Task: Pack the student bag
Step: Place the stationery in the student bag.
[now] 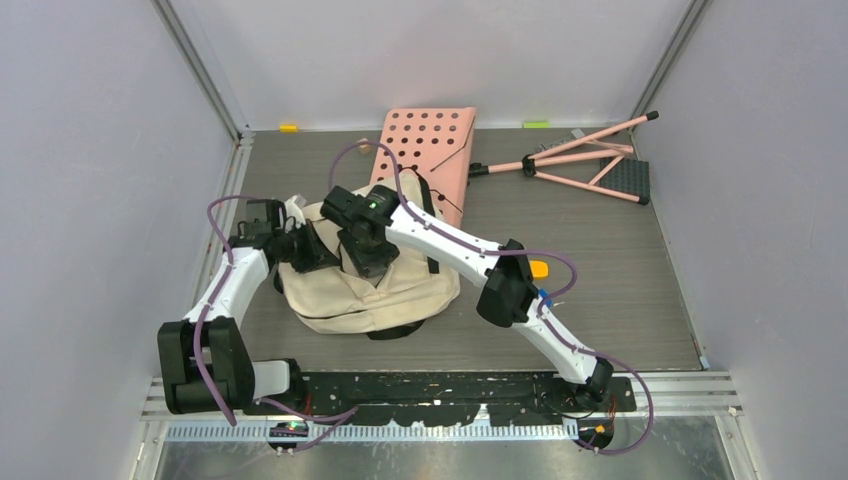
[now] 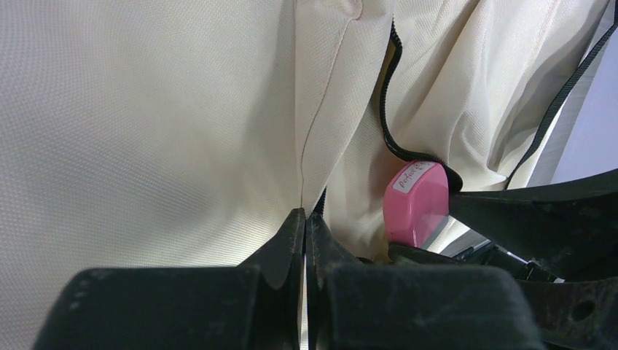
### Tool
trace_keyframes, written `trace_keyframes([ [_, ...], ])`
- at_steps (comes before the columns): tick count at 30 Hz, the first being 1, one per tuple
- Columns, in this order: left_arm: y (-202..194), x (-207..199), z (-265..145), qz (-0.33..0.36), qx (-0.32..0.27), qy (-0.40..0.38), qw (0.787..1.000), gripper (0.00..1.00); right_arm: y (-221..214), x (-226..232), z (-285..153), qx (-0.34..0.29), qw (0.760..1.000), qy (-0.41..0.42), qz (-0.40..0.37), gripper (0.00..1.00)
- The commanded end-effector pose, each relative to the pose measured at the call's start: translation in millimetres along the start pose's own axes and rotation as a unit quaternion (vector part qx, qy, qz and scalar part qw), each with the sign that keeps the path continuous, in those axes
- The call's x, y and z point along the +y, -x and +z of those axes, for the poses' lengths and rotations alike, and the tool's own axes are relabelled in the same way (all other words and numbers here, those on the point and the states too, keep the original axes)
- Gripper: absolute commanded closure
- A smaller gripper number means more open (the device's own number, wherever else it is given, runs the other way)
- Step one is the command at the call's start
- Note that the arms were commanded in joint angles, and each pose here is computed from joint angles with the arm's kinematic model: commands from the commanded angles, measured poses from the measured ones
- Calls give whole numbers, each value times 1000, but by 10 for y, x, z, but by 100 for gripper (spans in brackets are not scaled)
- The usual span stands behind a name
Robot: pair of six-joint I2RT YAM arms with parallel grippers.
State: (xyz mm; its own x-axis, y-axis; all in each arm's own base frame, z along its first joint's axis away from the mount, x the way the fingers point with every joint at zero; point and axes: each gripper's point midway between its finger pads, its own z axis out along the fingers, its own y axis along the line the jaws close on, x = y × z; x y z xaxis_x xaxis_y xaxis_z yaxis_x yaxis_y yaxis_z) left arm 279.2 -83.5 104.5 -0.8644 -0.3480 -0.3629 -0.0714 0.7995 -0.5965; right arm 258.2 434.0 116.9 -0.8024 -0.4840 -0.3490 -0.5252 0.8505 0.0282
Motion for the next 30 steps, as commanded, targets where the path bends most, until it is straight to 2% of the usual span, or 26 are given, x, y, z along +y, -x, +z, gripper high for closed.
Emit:
trace_keyframes([
  [1,52,-64,-71,11,-14,-10,1000,100,-35,23,-137,-1,1000,10,-22,72],
  [7,51,-69,-72,10,-14,-12,1000,100,-74,267,-48,14,997,66,-47,67],
  [12,36,-62,-67,10,-12,-11,1000,100,54,131,-5,-11,999,21,-37,65],
  [14,36,-62,-69,10,-13,-11,1000,100,136,64,-16,-31,999,1,-33,62],
  [16,36,-60,-66,10,-12,-11,1000,100,201,17,-10,-47,998,-13,-31,54],
  [17,39,-61,-67,10,-13,-11,1000,100,225,-10,-4,-52,998,-19,-30,47],
  [23,38,-54,-75,12,-12,-8,1000,100,356,34,-56,-78,996,-4,-31,27],
  [26,35,-45,-76,11,-12,-6,1000,100,410,104,-130,-92,995,18,-33,26],
  [30,39,-40,-80,14,-12,-4,1000,100,502,294,-433,-116,989,82,-36,25],
])
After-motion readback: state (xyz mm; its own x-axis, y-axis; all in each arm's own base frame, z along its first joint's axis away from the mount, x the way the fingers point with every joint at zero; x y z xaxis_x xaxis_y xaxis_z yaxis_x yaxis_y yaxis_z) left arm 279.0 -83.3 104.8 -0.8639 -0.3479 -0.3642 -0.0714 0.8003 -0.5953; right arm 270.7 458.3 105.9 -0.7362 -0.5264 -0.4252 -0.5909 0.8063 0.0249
